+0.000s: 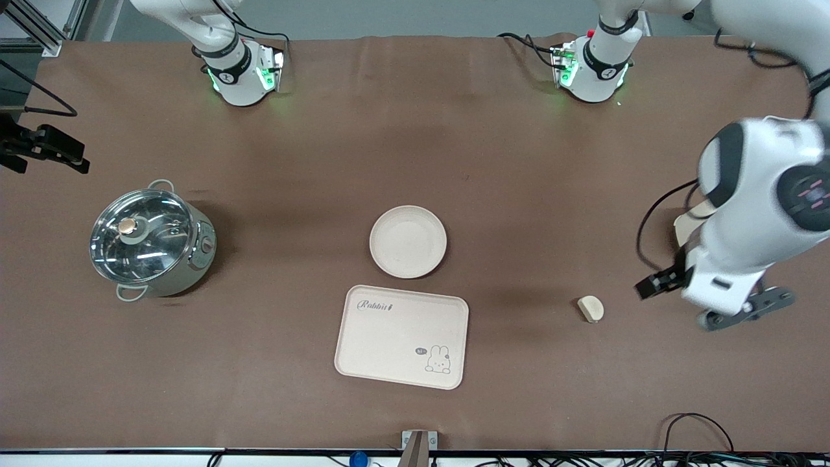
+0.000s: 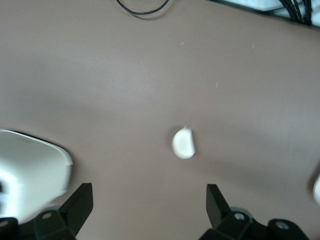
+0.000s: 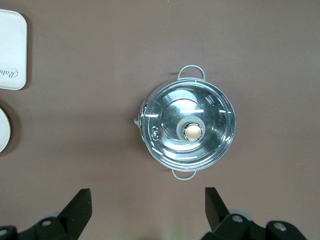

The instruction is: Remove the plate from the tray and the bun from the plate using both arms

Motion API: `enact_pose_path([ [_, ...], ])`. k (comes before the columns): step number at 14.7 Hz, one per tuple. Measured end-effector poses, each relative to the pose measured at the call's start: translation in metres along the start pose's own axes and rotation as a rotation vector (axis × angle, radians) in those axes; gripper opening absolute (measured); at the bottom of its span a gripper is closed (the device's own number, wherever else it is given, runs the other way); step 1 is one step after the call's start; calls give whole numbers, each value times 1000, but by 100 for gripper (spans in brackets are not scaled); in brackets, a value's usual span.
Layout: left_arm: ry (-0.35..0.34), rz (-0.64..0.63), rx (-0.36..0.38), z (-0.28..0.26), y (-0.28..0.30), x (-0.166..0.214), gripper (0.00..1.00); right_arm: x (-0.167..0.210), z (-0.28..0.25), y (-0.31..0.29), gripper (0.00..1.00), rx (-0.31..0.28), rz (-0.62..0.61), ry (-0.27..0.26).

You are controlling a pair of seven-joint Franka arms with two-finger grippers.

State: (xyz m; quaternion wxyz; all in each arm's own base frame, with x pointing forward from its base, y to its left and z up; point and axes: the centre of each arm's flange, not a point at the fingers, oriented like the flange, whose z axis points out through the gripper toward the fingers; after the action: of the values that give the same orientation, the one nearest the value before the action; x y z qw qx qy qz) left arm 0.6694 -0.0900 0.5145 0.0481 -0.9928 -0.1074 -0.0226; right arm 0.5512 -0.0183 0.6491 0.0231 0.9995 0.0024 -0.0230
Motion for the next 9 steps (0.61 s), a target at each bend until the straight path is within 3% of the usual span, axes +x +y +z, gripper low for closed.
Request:
enact_pose_path([
  [4, -6, 191, -68, -91, -43, -43, 100, 0, 0, 0, 100, 0, 0, -1],
  [9, -5, 273, -85, -146, -69, -97, 100, 0, 0, 1, 100, -1, 2, -1],
])
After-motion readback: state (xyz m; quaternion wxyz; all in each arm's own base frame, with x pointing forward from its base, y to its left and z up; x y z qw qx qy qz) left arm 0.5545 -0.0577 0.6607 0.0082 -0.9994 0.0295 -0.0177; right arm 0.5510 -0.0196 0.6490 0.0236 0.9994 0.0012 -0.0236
